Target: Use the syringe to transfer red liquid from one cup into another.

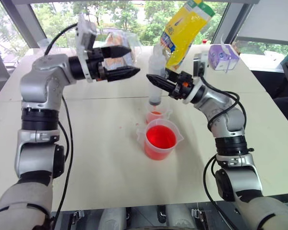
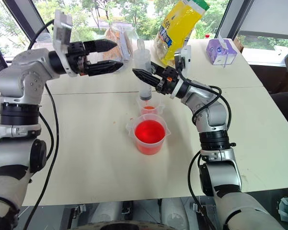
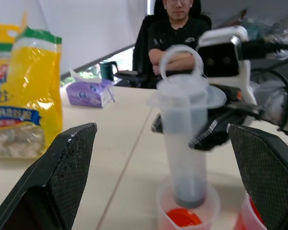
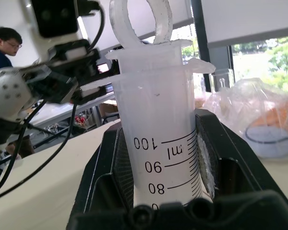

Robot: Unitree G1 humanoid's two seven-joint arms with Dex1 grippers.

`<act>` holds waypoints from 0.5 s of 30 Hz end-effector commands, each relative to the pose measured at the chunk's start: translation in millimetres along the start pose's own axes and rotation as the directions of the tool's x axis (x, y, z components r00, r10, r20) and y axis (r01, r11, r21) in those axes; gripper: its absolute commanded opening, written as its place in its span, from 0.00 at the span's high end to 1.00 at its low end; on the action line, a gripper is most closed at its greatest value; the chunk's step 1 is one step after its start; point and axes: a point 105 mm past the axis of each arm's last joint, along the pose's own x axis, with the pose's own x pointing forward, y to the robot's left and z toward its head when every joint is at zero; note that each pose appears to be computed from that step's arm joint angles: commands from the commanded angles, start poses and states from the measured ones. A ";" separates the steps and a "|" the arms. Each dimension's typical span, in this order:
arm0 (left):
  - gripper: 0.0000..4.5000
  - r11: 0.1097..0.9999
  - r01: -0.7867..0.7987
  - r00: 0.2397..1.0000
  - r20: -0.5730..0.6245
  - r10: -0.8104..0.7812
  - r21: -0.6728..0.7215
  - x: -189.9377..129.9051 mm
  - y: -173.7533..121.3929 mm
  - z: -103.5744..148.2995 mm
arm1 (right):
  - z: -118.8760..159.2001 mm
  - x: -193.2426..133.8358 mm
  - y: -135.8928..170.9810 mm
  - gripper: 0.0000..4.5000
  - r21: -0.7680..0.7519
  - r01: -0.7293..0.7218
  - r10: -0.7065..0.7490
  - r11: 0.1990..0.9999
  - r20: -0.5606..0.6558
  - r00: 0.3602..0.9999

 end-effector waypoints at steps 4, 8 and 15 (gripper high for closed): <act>0.01 0.999 0.037 0.999 0.010 -0.037 -0.002 -12.9 -23.8 1.4 | 80.3 -11.3 -24.6 0.69 0.011 0.214 -0.215 0.977 0.028 0.976; 0.01 0.998 0.045 0.999 -0.012 -0.045 -0.037 -17.1 -35.8 -11.1 | 86.3 -40.9 -50.8 0.69 0.050 0.446 -0.431 0.893 -0.186 0.883; 0.01 0.996 0.067 0.996 -0.058 -0.070 -0.062 -17.7 -52.7 -29.0 | 14.4 -119.0 -60.9 0.69 -0.023 0.655 -0.501 0.755 -0.665 0.554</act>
